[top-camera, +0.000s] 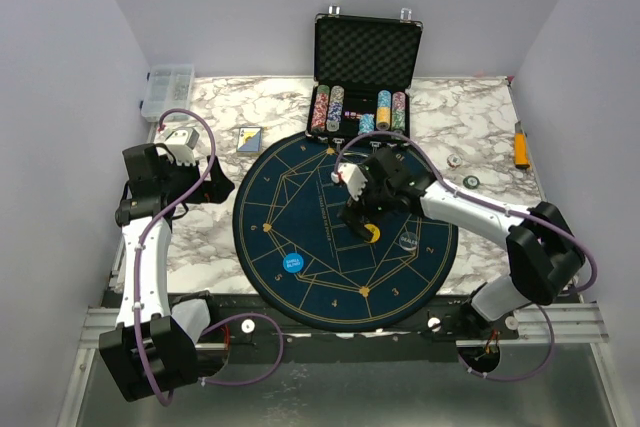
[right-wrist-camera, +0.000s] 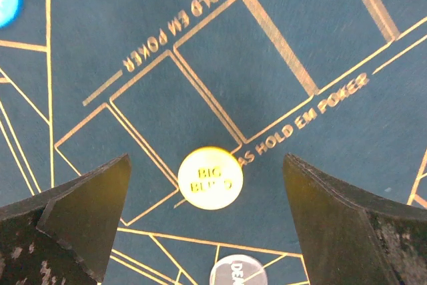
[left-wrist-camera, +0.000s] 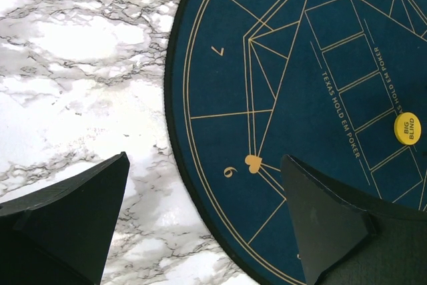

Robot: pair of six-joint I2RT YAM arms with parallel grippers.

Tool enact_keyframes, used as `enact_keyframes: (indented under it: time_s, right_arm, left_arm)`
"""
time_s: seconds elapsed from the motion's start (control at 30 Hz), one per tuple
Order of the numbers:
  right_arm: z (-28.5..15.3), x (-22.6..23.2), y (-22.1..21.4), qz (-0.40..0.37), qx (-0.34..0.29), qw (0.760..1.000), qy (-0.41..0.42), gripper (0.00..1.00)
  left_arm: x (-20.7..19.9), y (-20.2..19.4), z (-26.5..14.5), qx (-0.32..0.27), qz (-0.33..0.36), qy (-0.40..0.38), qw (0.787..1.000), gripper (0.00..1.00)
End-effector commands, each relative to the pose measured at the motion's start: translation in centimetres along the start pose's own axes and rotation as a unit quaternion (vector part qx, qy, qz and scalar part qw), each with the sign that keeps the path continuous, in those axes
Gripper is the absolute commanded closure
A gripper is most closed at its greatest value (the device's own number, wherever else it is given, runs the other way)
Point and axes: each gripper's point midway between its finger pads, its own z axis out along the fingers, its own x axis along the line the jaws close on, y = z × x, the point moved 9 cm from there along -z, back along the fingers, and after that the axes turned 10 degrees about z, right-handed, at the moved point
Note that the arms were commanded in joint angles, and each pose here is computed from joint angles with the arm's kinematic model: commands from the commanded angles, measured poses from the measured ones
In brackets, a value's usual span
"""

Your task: Distribute texas hold em gaming equipment

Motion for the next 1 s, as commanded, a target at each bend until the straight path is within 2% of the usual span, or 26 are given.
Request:
enact_keyframes:
  time_s: [0.0, 0.3, 0.6, 0.8, 0.97]
  right_arm:
    - [0.1, -0.4, -3.4, 0.037, 0.057, 0.997, -0.027, 0.0]
    - [1.7, -2.0, -5.4, 0.065, 0.09, 0.993, -0.039, 0.02]
    - [2.8, -1.8, -7.1, 0.067, 0.114, 0.991, -0.015, 0.12]
    - [3.4, -1.4, -7.7, 0.057, 0.129, 0.99, -0.009, 0.25]
    - [3.8, -0.8, -8.1, 0.047, 0.148, 0.988, -0.016, 0.29]
  left_arm:
    - [0.0, 0.7, -0.3, -0.008, 0.006, -0.011, 1.0, 0.02]
    - [-0.1, 0.5, -0.4, -0.008, 0.008, -0.008, 1.0, 0.02]
    - [0.0, 0.4, -0.2, -0.004, 0.005, -0.011, 1.0, 0.02]
    - [0.1, 0.5, -0.2, -0.004, 0.006, -0.01, 1.0, 0.02]
    - [0.2, 0.4, 0.0, -0.001, 0.004, -0.011, 1.0, 0.02]
